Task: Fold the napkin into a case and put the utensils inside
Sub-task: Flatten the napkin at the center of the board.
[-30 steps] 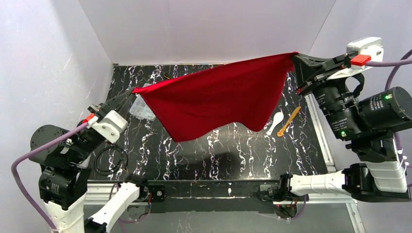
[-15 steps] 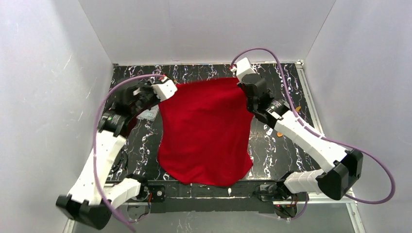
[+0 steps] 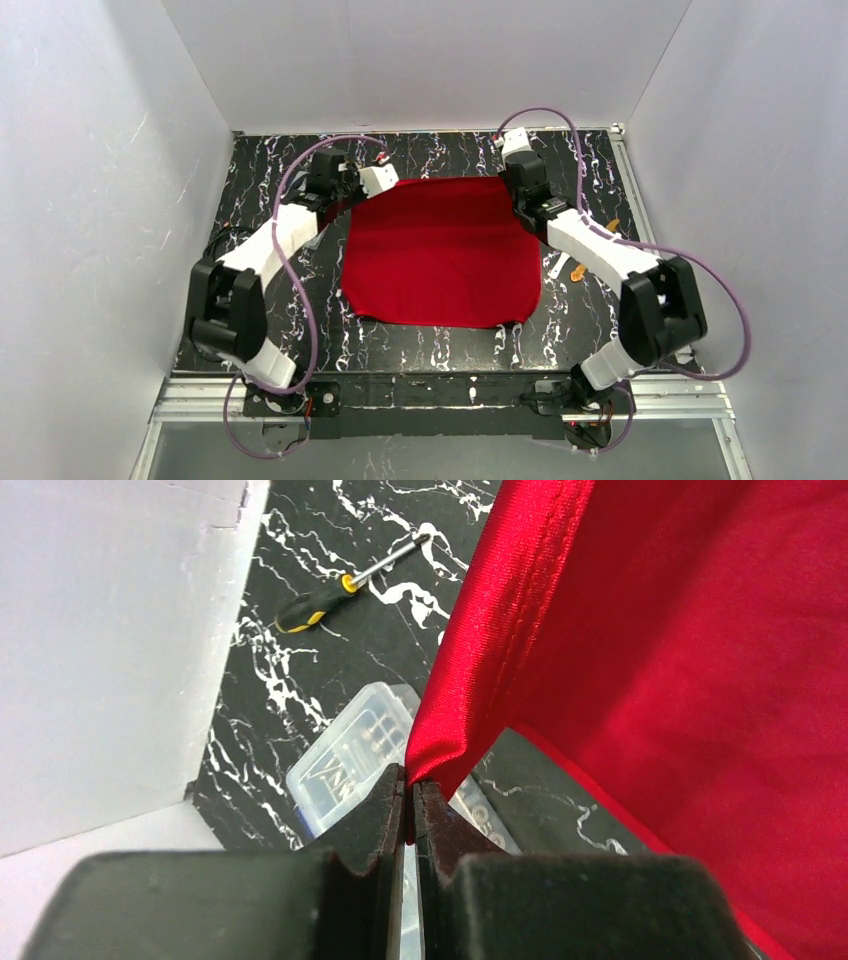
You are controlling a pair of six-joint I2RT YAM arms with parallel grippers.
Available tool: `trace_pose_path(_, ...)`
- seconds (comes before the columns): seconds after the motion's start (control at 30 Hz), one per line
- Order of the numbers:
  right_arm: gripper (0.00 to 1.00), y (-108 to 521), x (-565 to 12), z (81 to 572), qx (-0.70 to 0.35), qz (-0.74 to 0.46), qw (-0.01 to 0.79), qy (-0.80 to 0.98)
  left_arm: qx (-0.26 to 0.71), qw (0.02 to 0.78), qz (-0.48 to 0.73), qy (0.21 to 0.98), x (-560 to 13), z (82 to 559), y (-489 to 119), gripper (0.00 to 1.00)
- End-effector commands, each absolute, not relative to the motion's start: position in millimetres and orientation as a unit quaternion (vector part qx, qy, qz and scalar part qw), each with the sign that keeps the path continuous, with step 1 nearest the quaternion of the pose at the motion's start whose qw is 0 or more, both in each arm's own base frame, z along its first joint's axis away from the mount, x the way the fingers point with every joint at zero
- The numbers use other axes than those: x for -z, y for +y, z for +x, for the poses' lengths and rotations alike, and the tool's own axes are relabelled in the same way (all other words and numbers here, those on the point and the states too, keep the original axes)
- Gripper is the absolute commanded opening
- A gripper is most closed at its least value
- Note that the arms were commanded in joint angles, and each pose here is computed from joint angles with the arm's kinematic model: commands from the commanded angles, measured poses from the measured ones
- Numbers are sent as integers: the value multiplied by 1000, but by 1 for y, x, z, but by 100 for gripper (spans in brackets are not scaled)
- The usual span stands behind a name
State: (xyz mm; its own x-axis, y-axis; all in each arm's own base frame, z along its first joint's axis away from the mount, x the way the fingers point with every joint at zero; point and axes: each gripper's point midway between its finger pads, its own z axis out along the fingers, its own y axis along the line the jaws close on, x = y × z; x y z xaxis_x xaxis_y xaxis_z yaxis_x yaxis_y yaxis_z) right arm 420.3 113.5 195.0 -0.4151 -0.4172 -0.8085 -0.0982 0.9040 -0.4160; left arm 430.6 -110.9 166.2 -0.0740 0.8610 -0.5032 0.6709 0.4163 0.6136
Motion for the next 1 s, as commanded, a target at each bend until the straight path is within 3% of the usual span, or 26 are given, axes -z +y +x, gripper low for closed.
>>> trace_pose_path(0.0,1,117,-191,451,126,-116,541,824,-140,450,519,713,-173,468,-113,0)
trace_pose_path(0.4,1,120,-162,523,124,-82,534,832,-175,460,460,739,-167,535,-118,0)
trace_pose_path(0.43,3,122,-160,526,122,-81,532,834,-168,456,456,745,-167,531,-118,6)
trace_pose_path(0.53,45,124,-160,528,112,-68,533,836,-161,453,451,752,-164,517,-116,56)
trace_pose_path(0.6,68,120,-163,523,113,-53,535,836,-153,458,434,760,-166,509,-115,91)
trace_pose_path(0.63,76,118,-166,520,113,-42,538,834,-147,456,428,766,-167,504,-115,98)
trace_pose_path(0.77,98,114,-193,497,95,-7,552,828,-114,447,422,780,-171,479,-116,98)
trace_pose_path(0.97,99,147,-218,421,97,-53,548,829,-13,430,476,767,-181,405,-123,99)
